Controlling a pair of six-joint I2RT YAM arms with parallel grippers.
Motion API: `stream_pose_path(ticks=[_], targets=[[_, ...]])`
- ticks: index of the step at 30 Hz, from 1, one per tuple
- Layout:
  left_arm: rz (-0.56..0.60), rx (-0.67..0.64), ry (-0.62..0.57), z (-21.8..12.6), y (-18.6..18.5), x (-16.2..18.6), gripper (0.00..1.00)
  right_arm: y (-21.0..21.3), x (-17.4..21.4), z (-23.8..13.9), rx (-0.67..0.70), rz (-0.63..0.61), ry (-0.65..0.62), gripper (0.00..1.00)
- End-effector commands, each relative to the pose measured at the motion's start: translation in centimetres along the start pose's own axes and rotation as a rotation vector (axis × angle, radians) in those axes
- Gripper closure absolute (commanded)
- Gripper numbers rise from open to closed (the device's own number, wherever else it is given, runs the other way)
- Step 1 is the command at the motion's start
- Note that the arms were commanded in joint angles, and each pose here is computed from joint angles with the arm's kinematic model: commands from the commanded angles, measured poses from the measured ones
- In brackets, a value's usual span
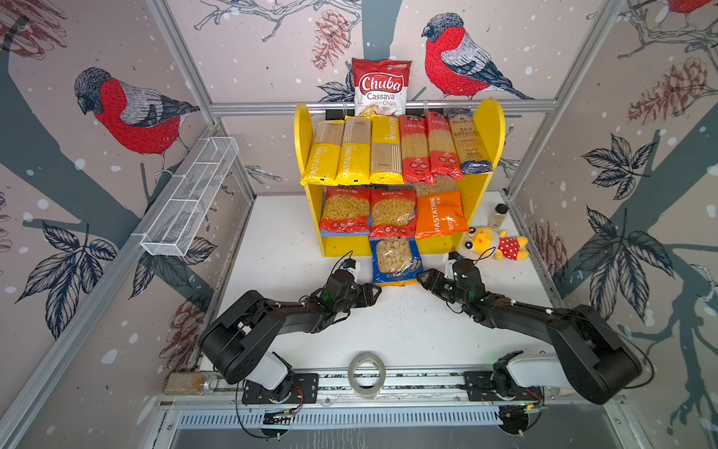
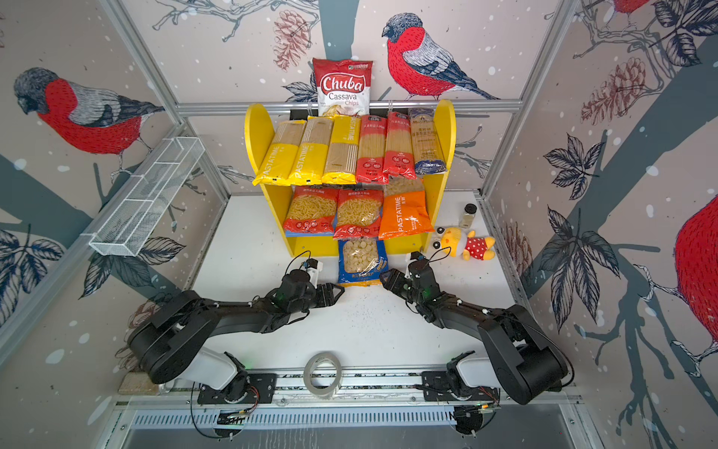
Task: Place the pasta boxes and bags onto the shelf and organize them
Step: 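Push the blue bag into the lower shelf below the red bags with both grippers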
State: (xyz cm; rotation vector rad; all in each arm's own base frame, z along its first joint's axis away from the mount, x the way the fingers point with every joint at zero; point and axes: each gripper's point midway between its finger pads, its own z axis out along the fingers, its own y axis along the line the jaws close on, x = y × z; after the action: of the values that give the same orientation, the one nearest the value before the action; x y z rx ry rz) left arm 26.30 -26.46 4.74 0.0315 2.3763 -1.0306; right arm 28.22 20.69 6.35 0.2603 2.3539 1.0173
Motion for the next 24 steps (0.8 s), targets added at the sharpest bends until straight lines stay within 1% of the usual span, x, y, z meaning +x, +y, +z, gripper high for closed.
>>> stream_pose_path(ticks=[1, 4, 7, 9, 11, 13, 14, 17, 20, 24], targets=[[0.002, 0.087, -0.048, 0.6, -1.9, -1.4, 0.36, 0.2, 0.6, 0.5, -0.042, -0.006, 0.034, 0.37], [0.007, 0.086, -0.042, 1.5, -1.9, -1.6, 0.40, -0.2, 0.3, 1.1, -0.049, 0.023, 0.020, 0.43], [0.005, 0.073, -0.041, 2.3, -1.6, -1.8, 0.48, 0.4, -0.6, 1.7, -0.066, 0.026, 0.001, 0.55], [-0.003, 0.069, -0.041, 2.9, -1.4, -2.0, 0.56, 0.9, -1.4, 2.0, -0.071, 0.026, -0.021, 0.65], [-0.016, 0.078, -0.047, 3.3, -1.4, -2.8, 0.67, 1.6, -2.3, 2.5, -0.084, 0.025, -0.038, 0.74], [-0.024, 0.091, -0.061, 3.5, -1.5, -3.9, 0.76, 2.3, -3.2, 3.1, -0.098, 0.026, -0.048, 0.80], [-0.023, 0.094, -0.071, 3.5, -1.6, -4.5, 0.79, 2.8, -3.7, 3.3, -0.108, 0.025, -0.053, 0.82], [-0.009, 0.093, -0.099, 3.3, -1.9, -6.6, 0.84, 4.2, -5.0, 3.9, -0.137, 0.031, -0.075, 0.86], [0.013, 0.088, -0.119, 3.1, -2.2, -8.2, 0.86, 4.8, -5.9, 4.4, -0.155, 0.048, -0.092, 0.87], [0.031, 0.071, -0.134, 3.0, -2.0, -9.3, 0.86, 5.1, -6.2, 4.9, -0.190, 0.080, -0.103, 0.87]])
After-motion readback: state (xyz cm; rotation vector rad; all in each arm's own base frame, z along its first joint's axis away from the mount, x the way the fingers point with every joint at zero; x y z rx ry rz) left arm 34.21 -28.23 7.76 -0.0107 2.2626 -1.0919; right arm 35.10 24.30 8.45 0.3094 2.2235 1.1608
